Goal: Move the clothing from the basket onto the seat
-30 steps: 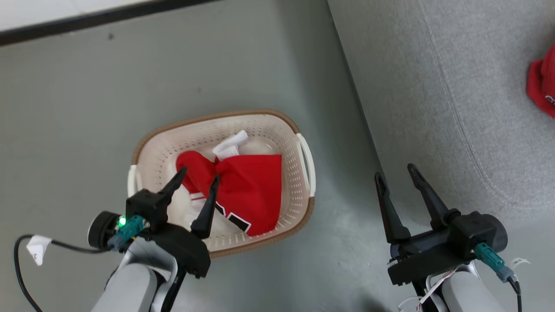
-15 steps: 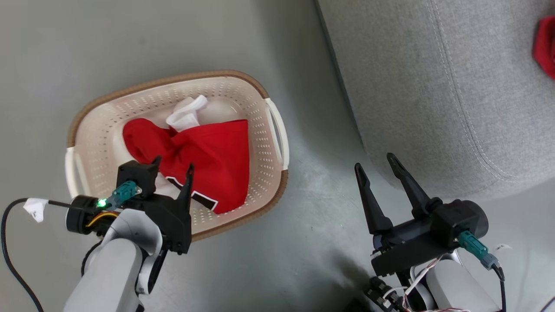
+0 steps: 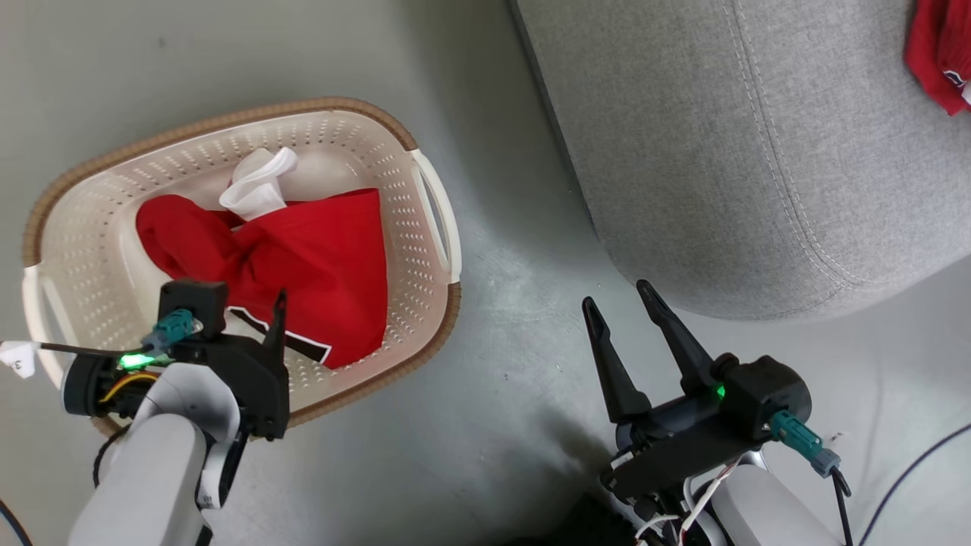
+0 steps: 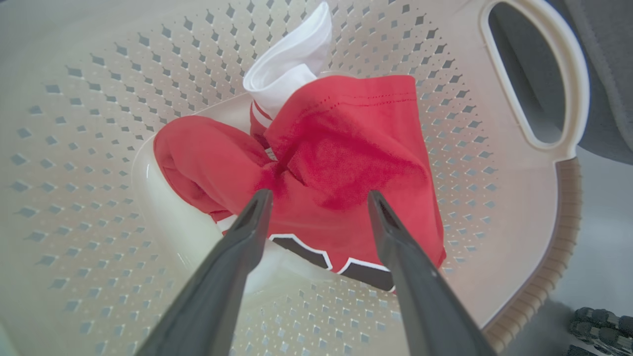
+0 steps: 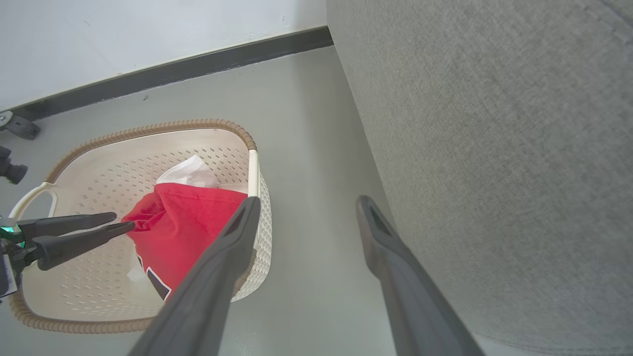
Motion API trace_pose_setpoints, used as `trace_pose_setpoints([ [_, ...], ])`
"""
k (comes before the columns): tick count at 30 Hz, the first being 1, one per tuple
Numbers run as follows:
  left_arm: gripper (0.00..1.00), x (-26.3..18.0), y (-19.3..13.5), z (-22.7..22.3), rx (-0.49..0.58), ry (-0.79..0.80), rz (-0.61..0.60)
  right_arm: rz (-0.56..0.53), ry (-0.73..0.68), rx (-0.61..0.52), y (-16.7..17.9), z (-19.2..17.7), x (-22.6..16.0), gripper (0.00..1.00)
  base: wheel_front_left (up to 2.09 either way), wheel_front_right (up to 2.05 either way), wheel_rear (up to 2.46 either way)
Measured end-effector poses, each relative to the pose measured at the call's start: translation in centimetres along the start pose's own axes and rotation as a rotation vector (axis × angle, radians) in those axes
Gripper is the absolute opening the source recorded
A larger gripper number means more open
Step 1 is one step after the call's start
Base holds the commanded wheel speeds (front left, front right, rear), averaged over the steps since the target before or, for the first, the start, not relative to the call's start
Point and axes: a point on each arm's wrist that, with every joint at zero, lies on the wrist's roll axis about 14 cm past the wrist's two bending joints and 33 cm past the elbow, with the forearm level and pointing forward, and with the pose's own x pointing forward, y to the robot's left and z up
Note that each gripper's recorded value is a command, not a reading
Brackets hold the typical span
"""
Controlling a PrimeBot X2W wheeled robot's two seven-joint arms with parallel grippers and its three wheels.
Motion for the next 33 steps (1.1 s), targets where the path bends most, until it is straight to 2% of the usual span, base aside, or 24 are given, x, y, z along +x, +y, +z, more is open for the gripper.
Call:
trace_pose_setpoints([
  [14,1.00,2.8,0.2,-0.9,-0.004,0.032,-0.017,-0.077,0.069,0.024,-1.7,-2.1,-0.5,1.00,0.00,0.00,0.00],
  [26,1.00,3.1,-0.3,-1.6,-0.004,0.057,-0.029,-0.091,0.058,0.023,-2.1,-1.7,-0.1,1.00,0.00,0.00,0.00],
  [28,0.81,3.1,-0.3,-1.8,-0.003,0.063,-0.028,-0.096,0.059,0.027,-2.1,-1.7,-0.1,1.00,0.00,0.00,0.00],
  [29,0.53,3.1,-0.3,-1.9,-0.003,0.065,-0.028,-0.097,0.060,0.026,-2.1,-1.7,-0.1,1.00,0.00,0.00,0.00],
  [31,0.43,3.1,-0.3,-2.0,-0.003,0.068,-0.029,-0.097,0.061,0.028,-2.1,-1.8,-0.1,1.00,0.00,0.00,0.00],
  [33,0.13,3.1,-0.5,-2.1,-0.003,0.076,-0.031,-0.098,0.061,0.031,-2.1,-1.8,-0.1,1.00,0.00,0.00,0.00],
])
